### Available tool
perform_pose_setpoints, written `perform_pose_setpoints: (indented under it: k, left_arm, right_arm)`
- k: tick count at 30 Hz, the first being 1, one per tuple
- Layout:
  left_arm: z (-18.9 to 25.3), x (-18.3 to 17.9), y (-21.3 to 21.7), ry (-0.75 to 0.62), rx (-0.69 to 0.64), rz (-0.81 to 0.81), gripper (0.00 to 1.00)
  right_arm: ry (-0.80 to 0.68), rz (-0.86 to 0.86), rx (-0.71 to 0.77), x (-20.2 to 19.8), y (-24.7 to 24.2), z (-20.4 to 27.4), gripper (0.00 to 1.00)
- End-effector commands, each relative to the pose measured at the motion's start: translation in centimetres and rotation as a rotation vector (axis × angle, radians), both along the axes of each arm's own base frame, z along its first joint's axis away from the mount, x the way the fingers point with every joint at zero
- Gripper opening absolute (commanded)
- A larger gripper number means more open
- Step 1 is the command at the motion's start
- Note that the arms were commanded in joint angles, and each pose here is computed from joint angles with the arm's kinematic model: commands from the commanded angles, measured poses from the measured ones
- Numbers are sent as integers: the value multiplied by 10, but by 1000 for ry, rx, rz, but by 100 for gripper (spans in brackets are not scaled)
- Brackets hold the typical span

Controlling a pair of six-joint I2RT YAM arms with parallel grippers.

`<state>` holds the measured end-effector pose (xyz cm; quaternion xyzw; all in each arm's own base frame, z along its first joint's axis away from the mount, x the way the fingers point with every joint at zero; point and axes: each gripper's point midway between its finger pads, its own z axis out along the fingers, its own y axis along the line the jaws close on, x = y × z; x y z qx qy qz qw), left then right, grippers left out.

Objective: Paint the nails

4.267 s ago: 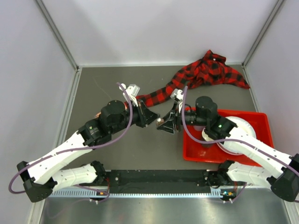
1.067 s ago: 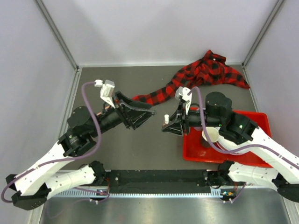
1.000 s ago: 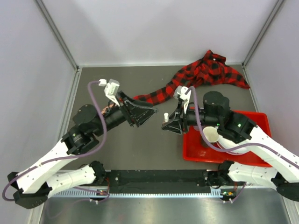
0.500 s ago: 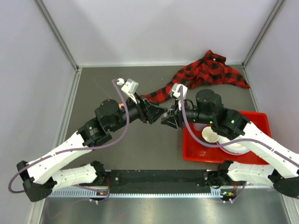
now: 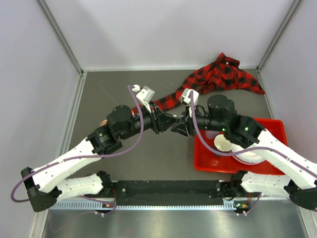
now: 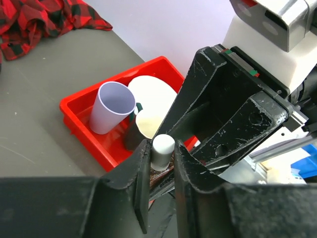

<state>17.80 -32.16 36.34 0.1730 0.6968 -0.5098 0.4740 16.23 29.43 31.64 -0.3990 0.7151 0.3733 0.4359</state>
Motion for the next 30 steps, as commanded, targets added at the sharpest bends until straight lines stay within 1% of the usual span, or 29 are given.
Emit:
perform_pose_setpoints:
  k: [1, 2, 4, 7, 8, 11, 14, 17, 19, 20, 21, 23, 24, 25, 26, 27, 28, 30]
  left_arm:
    - [5, 7, 6, -2, 13, 51, 16]
    - [8, 7, 7, -2, 7, 52, 9]
    - [12, 8, 11, 10, -4, 76, 0]
    - [14, 8, 18, 35, -20, 109, 0]
    - [14, 14, 23, 40, -23, 153, 0]
    - [17, 16, 34, 60, -53, 205, 0]
    - [21, 16, 41, 63, -81, 232, 0]
    - [28, 13, 41, 58, -96, 219, 0]
    - [33, 11, 40, 42, -97, 203, 27]
    - [37, 7, 40, 26, -101, 181, 39]
    - [37, 5, 40, 9, -99, 172, 57]
    - [52, -7, 45, -77, -125, 122, 66]
    - [63, -18, 47, -135, -167, 70, 69]
    - [67, -24, 49, -178, -174, 46, 74]
    - [74, -37, 47, -224, -200, -24, 76]
    - [81, -44, 49, -267, -229, -49, 77]
    - [82, -47, 48, -290, -230, -68, 79]
    - [84, -53, 44, -305, -224, -112, 79]
  right_arm:
    - [-100, 31, 99, -1, 2, 41, 0]
    - [-103, 46, 101, -4, 2, 41, 0]
    - [-105, 56, 103, -6, 2, 41, 0]
    - [-114, 35, 121, -5, -1, 47, 0]
    - [-117, 18, 129, -3, -2, 50, 0]
    - [-120, -21, 146, 2, -4, 51, 0]
    - [-120, -13, 168, 2, -1, 55, 0]
    - [-122, 30, 206, -4, 5, 59, 0]
    - [-115, 89, 220, -12, 11, 60, 0]
    - [-113, 136, 236, -19, 14, 62, 0]
    - [-109, 161, 240, -23, 15, 62, 0]
    - [-106, 200, 261, -28, 17, 65, 0]
    - [-98, 253, 279, -37, 17, 68, 0]
    - [-81, 277, 296, -42, 17, 70, 0]
    - [-70, 325, 316, -51, 15, 72, 0]
    - [-94, 347, 360, -54, 14, 82, 0]
    - [-78, 359, 384, -57, 13, 87, 0]
    - [-83, 385, 418, -63, 10, 96, 0]
